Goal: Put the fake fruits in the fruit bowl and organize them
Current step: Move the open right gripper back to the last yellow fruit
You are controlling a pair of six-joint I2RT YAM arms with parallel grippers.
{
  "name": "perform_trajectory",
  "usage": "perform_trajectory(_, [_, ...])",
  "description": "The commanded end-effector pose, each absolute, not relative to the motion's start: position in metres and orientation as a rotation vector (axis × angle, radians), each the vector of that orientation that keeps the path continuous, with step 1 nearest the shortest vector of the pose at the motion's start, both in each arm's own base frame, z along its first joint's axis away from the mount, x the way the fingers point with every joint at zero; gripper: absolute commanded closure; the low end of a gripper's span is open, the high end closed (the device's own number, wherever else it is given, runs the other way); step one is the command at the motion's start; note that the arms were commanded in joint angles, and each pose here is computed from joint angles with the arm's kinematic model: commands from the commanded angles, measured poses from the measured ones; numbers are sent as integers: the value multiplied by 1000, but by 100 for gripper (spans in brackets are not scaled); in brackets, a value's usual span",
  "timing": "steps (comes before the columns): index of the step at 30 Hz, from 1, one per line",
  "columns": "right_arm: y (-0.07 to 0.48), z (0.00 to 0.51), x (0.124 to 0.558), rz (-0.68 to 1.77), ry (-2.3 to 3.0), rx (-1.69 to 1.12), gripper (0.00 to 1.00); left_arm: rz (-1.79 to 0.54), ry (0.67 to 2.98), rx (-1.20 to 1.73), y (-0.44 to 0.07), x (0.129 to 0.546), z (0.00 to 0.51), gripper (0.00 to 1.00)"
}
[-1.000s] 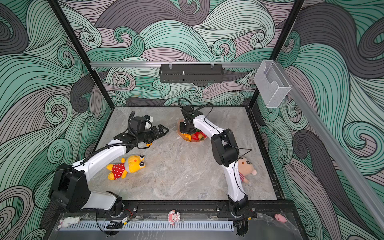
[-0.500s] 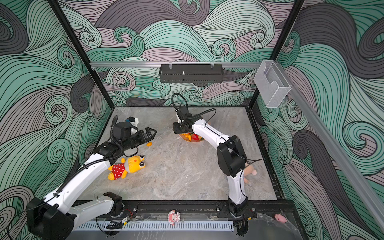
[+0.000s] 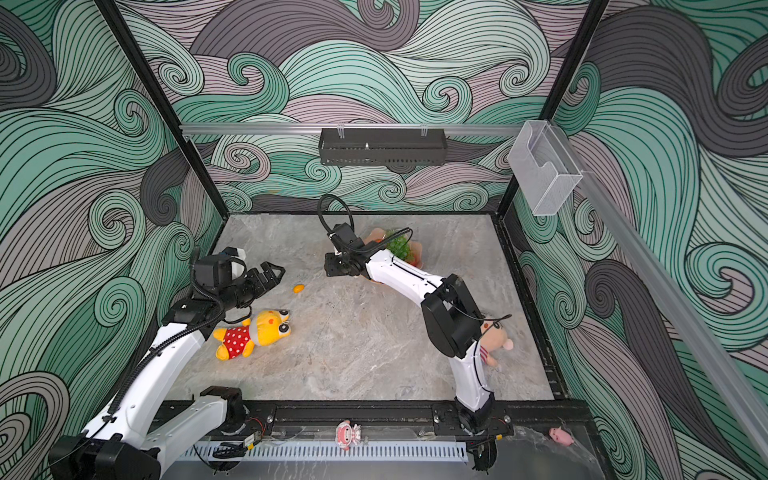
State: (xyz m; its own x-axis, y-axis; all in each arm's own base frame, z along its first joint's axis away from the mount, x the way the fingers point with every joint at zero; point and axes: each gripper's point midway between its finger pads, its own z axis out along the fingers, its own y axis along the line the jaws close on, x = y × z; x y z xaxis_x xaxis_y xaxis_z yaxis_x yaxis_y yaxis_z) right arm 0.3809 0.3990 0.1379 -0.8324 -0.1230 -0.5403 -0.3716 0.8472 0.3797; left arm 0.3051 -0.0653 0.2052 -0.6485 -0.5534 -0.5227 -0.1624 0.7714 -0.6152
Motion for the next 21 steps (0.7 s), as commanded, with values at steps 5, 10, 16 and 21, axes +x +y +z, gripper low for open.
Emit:
perform_trajectory(5, [440, 114, 380, 666, 2542, -305, 56, -730, 2240, -559, -56, 300, 202, 1])
perform_trajectory(10, [468, 94, 379, 684, 2581, -292, 56, -718, 2222, -613, -41, 303, 200, 1])
perform_trajectory(16, [490, 75, 382, 689, 2617, -287, 56, -720, 2215, -635, -34, 304, 198, 1])
perform_trajectory(21, [496, 58, 386, 675, 2660, -223, 56, -722, 2213, -638, -32, 304, 197, 1])
